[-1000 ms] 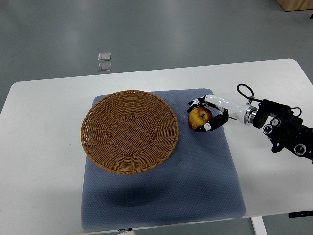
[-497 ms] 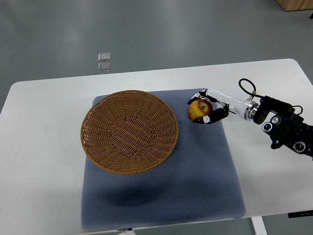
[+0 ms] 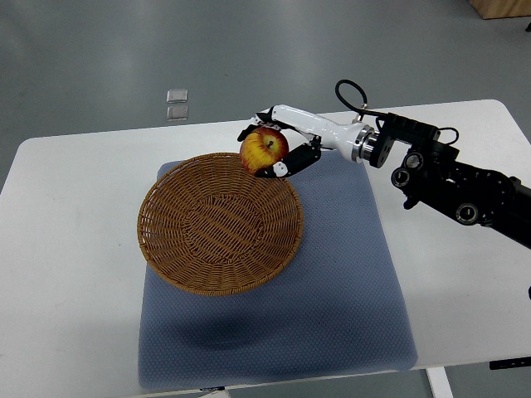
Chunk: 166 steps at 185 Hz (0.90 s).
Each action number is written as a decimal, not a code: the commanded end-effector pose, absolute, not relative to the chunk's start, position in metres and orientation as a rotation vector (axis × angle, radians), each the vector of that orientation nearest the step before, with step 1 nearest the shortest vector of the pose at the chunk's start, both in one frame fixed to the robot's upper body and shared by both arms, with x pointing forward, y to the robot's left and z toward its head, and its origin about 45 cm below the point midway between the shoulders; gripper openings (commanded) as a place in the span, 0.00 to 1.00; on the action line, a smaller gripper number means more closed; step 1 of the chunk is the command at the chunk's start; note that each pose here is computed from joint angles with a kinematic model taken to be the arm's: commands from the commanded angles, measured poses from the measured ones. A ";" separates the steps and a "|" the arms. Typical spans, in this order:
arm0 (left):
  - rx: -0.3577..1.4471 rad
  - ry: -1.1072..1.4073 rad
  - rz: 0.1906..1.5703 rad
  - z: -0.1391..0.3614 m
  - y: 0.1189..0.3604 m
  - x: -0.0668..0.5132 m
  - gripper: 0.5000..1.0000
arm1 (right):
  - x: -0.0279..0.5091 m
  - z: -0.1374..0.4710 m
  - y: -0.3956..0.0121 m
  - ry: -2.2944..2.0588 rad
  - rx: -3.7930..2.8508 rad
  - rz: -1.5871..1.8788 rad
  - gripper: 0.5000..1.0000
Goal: Place red apple in basket with right hand
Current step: 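Lift the apple with the right hand and carry it over the basket, then open the right hand to release the apple into the basket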
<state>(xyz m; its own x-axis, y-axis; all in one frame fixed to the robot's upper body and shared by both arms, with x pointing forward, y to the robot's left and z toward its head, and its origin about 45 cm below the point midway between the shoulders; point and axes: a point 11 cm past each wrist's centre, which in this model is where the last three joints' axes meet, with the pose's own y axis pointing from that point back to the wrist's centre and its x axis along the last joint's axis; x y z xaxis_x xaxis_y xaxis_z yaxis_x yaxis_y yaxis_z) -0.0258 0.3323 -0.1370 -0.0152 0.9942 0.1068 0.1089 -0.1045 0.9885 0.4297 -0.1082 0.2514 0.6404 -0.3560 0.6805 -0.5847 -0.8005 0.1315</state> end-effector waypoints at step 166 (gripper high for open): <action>1.359 1.253 1.251 -0.137 0.332 -0.026 1.00 | 0.393 0.195 -0.036 -0.499 2.486 1.003 0.84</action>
